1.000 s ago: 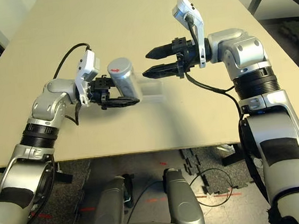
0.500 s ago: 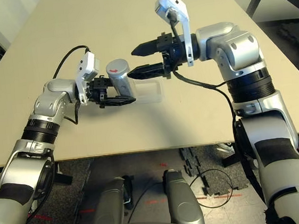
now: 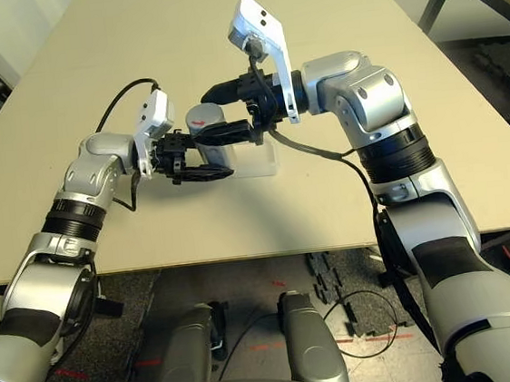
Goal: Pour the medicine from the bottle into the box.
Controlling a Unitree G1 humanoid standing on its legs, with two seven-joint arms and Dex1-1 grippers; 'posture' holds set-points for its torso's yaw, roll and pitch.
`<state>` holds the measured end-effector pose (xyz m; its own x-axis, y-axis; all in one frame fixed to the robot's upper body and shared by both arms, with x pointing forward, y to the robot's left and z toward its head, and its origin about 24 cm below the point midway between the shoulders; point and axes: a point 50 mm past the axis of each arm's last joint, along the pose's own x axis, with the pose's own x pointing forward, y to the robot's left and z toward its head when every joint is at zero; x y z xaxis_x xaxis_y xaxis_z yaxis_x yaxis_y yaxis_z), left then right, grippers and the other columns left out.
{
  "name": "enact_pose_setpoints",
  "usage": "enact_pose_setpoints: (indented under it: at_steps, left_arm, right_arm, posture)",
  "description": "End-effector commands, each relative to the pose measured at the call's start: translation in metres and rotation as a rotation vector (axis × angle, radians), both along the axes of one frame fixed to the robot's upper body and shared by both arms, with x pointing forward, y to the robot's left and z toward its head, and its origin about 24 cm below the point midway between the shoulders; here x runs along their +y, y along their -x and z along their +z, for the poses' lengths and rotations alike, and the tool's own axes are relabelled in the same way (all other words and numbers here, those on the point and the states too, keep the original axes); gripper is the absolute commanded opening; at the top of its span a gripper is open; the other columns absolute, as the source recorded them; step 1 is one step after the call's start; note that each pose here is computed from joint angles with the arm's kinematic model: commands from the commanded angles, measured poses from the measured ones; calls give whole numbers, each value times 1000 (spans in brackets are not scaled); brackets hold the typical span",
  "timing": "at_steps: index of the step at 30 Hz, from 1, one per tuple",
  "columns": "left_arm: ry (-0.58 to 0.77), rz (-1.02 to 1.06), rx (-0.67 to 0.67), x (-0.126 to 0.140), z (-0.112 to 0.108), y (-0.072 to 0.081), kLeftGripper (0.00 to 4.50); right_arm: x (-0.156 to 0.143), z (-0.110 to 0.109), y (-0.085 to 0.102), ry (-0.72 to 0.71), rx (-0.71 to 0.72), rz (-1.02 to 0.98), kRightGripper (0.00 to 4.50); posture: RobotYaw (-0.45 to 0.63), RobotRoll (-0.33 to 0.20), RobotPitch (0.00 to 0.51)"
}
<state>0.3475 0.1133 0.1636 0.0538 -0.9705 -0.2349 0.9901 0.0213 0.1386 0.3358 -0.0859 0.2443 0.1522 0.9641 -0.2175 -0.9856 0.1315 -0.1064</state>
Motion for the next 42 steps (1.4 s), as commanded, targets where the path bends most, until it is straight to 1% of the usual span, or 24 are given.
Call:
enact_pose_setpoints:
  at_steps: [1,6,12,21,26,30,35,37,42]
  left_arm:
    - [-25,-10,-2,-1,-2,0,2707]
    - [-22,-9,0,-1,-3,1,2707]
    - [-20,2,1,1,-3,0,2704]
    - [-22,23,9,6,-7,-1,2700]
    - [-23,26,13,7,-8,-1,2699]
    - [-28,32,16,10,-9,-1,2699]
    - [-32,42,15,12,-8,-3,2699]
    - [-34,45,14,13,-8,-4,2699]
    - [-37,42,12,11,-8,-5,2699]
  right_arm:
    - [2,2,-3,5,-14,-17,4500]
    - [-3,3,-6,-3,-9,-43,4500]
    - [-21,4,-9,-15,0,-98,4500]
    - [-50,9,-10,-28,10,-177,4500]
    - [-58,11,-10,-41,13,-207,4500]
    - [-64,7,-8,-33,27,-220,4500]
    - [-62,3,4,-17,66,-164,4500]
    - [-58,3,9,-21,75,-138,4500]
    - [-40,6,13,-44,58,-94,4500]
  posture:
    - [-7,0,106]
    - [-6,0,105]
    - [-6,0,105]
    - [-16,0,108]
    - [-18,0,110]
    - [-17,0,109]
    - [-18,0,107]
    - [-20,0,107]
    - [-26,0,105]
